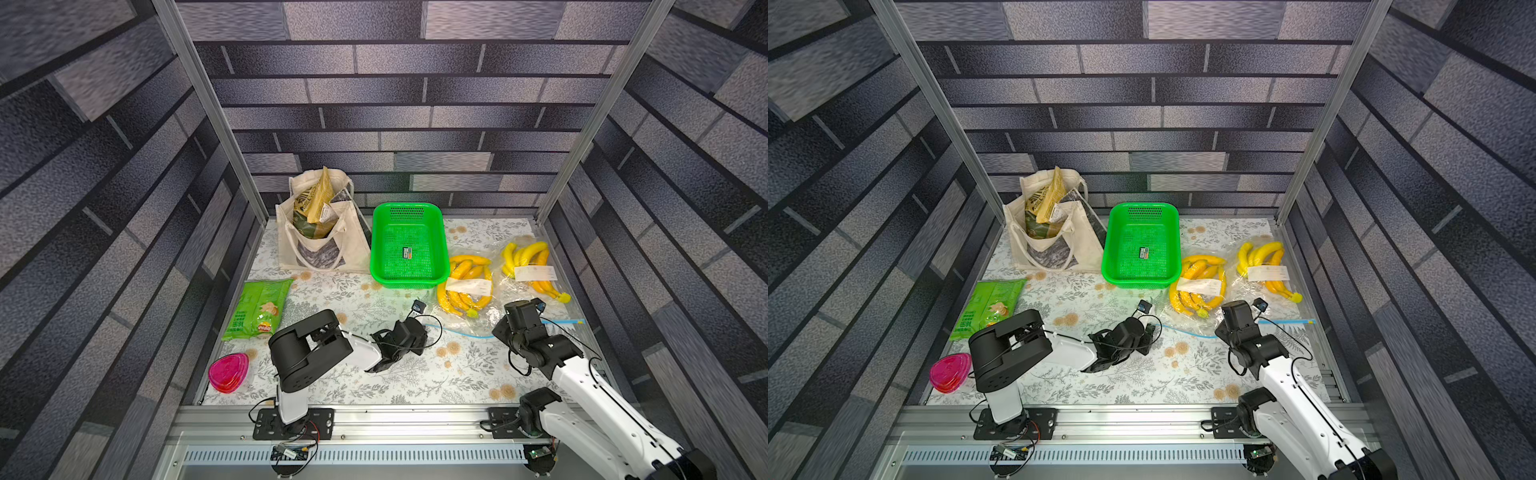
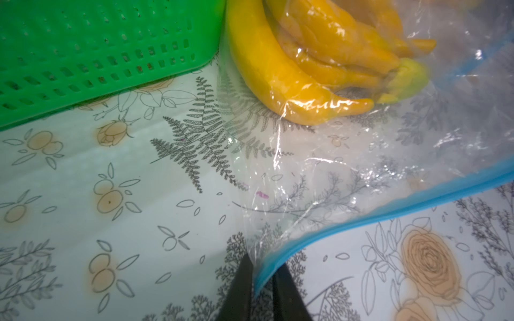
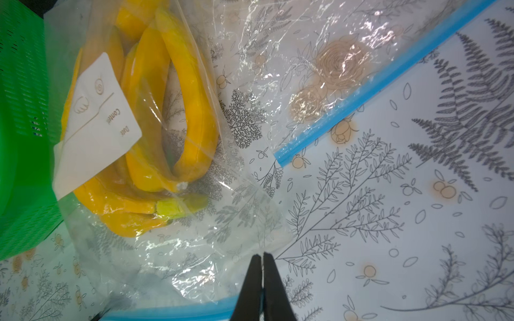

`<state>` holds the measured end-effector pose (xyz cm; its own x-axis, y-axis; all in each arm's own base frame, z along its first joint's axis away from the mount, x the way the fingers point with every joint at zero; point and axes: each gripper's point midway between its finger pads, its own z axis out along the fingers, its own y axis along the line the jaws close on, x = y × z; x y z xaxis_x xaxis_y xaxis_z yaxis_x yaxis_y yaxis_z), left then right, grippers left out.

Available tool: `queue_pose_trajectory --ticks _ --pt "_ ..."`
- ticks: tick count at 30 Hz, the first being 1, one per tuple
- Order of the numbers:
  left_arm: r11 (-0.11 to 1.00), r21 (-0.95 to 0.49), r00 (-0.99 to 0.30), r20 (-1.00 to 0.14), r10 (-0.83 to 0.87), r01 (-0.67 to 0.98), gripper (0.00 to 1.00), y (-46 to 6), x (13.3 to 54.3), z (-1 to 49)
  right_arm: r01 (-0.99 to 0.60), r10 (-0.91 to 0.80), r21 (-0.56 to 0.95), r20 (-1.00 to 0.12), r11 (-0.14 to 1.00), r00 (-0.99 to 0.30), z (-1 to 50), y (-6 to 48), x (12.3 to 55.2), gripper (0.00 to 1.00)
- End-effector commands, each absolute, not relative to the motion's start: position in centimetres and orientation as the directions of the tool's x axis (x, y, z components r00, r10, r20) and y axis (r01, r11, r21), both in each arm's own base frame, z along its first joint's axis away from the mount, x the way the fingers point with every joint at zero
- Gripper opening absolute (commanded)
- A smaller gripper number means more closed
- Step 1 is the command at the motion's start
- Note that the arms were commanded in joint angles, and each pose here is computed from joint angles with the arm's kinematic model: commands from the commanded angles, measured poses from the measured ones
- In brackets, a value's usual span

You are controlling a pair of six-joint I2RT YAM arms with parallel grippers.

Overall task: Open the zip-top bag and take out the banana
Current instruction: Zip the zipper on the zipper food storage bag, then unzip the zipper on the zipper food storage bag.

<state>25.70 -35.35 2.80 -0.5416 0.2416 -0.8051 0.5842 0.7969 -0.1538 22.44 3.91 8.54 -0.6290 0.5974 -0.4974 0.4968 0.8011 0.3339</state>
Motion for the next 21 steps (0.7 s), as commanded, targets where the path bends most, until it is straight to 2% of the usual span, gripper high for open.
queue_pose_trajectory --ticks 1,5,8,14,18,21 --pt "0.768 -0.118 -0.487 -0.830 0.272 0.630 0.42 -35.9 25.2 5.2 0.482 0.597 0.353 -0.497 0.802 -0.630 9.0 4.3 23.0 0.00" --pt "0.725 -0.030 -0.395 -0.854 0.339 0.688 0.73 -36.0 24.3 8.0 0.462 0.593 0.372 -0.504 0.805 -0.628 9.8 4.7 23.3 0.00" --pt "0.653 -0.016 -0.323 -0.878 0.353 0.758 0.82 -37.2 23.3 10.8 0.445 0.595 0.396 -0.502 0.803 -0.628 10.1 5.1 23.5 0.00" --pt "0.448 -0.006 -0.177 -0.923 0.341 0.894 0.85 -44.9 20.4 13.3 0.400 0.612 0.479 -0.464 0.781 -0.640 10.6 6.8 23.9 0.00" --pt "0.383 -0.019 -0.129 -0.957 0.262 0.924 0.84 -48.4 20.4 13.6 0.385 0.623 0.513 -0.451 0.767 -0.639 11.2 7.3 24.0 0.00" --pt "0.345 -0.002 -0.081 -0.973 0.214 0.938 0.78 -50.0 20.6 13.8 0.381 0.627 0.525 -0.447 0.761 -0.638 11.5 7.4 23.9 0.00"
